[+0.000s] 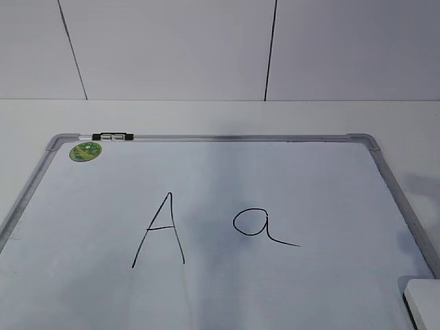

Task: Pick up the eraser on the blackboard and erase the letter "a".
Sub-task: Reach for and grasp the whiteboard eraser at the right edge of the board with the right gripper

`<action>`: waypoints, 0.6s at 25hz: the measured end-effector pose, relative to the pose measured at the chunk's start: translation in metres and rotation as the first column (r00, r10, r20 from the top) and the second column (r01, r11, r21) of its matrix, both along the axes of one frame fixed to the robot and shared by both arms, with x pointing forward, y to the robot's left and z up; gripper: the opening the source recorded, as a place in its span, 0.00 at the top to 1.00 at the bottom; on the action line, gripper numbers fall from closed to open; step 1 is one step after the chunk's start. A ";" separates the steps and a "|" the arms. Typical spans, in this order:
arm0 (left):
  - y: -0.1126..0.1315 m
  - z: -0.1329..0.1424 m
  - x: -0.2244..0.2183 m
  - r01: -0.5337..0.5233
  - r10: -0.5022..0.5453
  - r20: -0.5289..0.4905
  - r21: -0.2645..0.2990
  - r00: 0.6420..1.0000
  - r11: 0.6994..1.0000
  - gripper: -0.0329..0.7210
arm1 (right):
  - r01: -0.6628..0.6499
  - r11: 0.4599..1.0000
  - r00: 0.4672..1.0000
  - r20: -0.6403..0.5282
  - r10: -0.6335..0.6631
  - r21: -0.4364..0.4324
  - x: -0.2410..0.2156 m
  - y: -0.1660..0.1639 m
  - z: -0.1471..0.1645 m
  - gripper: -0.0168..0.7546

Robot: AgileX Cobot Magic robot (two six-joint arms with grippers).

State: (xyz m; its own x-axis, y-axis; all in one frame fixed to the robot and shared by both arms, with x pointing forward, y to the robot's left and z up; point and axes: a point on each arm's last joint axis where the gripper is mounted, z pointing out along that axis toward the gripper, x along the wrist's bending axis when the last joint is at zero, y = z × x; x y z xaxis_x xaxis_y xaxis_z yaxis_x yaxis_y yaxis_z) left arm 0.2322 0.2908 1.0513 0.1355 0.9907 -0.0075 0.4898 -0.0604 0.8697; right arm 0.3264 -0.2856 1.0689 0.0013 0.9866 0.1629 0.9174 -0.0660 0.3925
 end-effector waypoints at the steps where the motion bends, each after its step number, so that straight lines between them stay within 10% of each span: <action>1: 0.000 0.000 0.000 0.000 0.000 0.000 0.000 1.000 1.000 0.65 | -0.006 1.000 1.000 -0.003 0.006 -0.005 0.000 0.000 -0.001 0.21; 15: 0.000 0.000 0.000 0.000 0.000 0.000 0.000 1.000 1.000 0.65 | -0.048 0.999 0.997 -0.053 0.047 -0.022 0.006 0.002 -0.009 0.21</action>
State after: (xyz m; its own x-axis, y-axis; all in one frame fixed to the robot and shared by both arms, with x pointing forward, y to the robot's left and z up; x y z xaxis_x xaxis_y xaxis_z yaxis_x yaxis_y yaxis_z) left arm 0.2322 0.2908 1.0513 0.1355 0.9907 -0.0075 0.4898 -0.0604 0.8697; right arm 0.3327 -0.2833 1.0596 -0.0375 0.9893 0.1410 0.9388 -0.0135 0.3443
